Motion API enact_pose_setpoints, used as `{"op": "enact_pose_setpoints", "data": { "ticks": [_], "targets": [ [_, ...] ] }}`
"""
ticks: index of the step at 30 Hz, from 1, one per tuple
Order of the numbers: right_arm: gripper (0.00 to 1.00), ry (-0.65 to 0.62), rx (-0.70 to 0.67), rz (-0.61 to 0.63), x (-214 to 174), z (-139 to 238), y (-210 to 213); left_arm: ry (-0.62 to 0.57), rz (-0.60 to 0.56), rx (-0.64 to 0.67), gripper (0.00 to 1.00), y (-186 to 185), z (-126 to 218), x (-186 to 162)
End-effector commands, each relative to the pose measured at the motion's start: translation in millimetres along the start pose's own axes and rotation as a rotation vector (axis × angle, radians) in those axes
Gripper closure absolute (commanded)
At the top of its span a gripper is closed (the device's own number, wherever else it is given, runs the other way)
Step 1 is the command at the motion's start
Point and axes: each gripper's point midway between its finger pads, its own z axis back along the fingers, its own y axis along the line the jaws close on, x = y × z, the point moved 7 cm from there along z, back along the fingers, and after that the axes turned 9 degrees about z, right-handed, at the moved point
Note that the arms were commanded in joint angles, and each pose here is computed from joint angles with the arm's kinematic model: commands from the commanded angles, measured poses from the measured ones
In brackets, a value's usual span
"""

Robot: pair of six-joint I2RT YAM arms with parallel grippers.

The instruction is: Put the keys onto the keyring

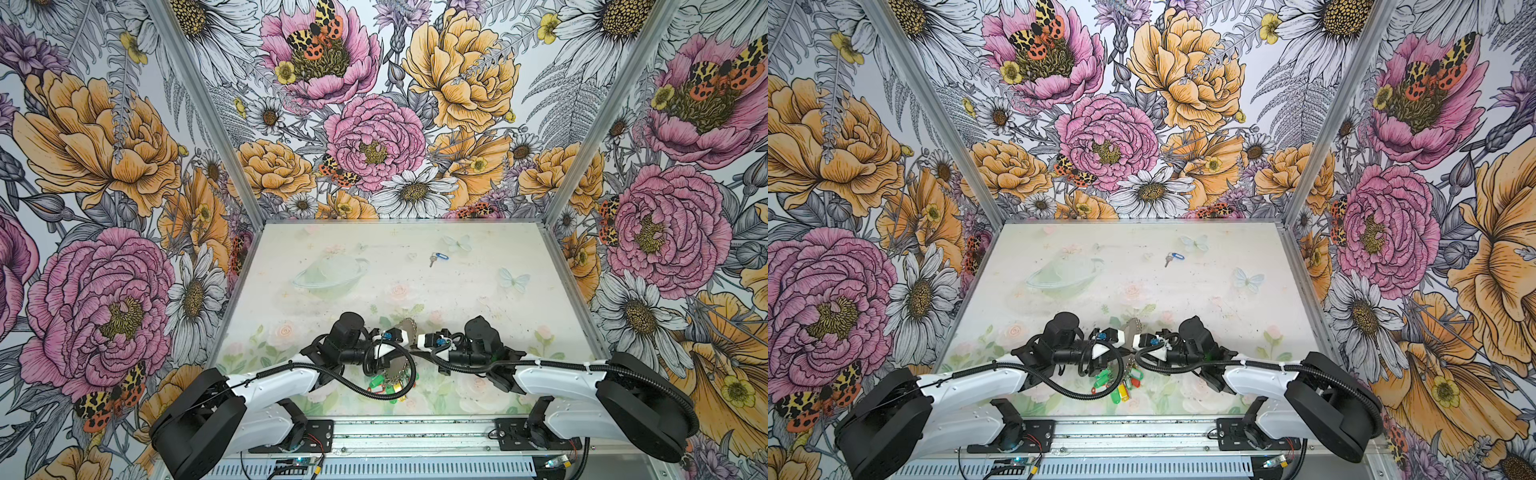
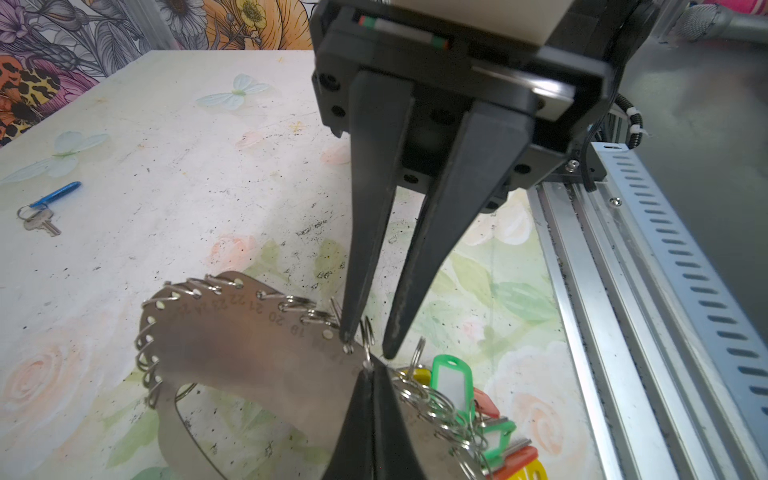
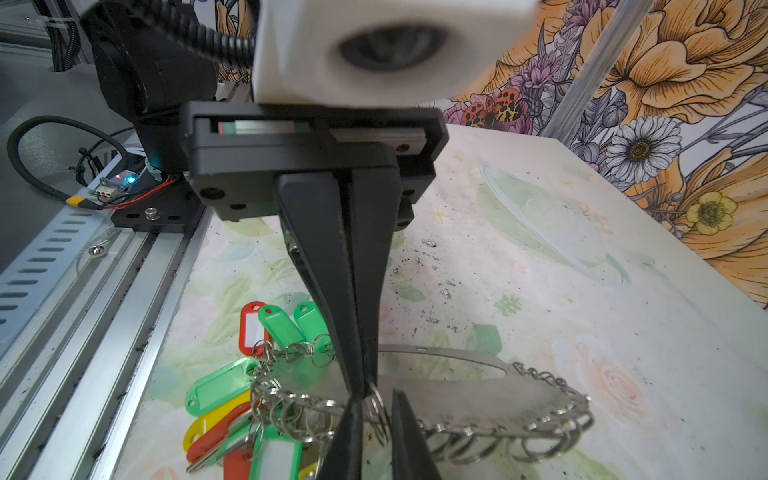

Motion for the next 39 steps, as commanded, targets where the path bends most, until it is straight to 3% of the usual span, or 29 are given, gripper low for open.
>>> {"op": "enact_pose_setpoints", "data": {
  "ticks": [1, 6, 11, 17, 25, 27, 31, 39],
  "targets": [
    [0.90, -0.001, 0.034, -0.012, 0.7, -2.4, -0.2, -0.084, -0.079, 0.024, 1.00, -0.7, 4.5, 17.5],
    [0.99, 0.005, 0.056, -0.020, 0.8, -3.0, 1.5, -0.083, -0.084, 0.054, 1.00, 1.9, 4.8, 17.9],
    [0.99, 0.012, 0.068, -0.026, 0.2, -3.6, 2.3, -0.086, -0.089, 0.088, 1.00, 4.0, 6.2, 17.9],
    [0.93, 0.035, 0.065, -0.040, -2.9, -6.6, 0.3, -0.094, -0.094, 0.094, 1.00, 3.4, 7.6, 18.6],
    [1.00, 0.022, 0.042, -0.048, 1.4, -5.5, -3.3, -0.101, -0.093, 0.101, 1.00, 4.3, 7.5, 19.1],
    [1.00, -0.005, -0.020, -0.065, 2.1, -0.3, -13.2, -0.110, -0.083, 0.110, 0.97, 5.7, 8.2, 19.4],
    [1.00, -0.122, -0.102, -0.088, 10.9, 10.2, -20.1, -0.174, -0.036, 0.126, 0.79, 10.8, 16.1, 22.6],
    [1.00, -0.321, -0.140, -0.100, 23.6, 17.0, -21.8, -0.217, 0.015, 0.094, 0.73, 14.9, 20.3, 23.7]
  ]
}}
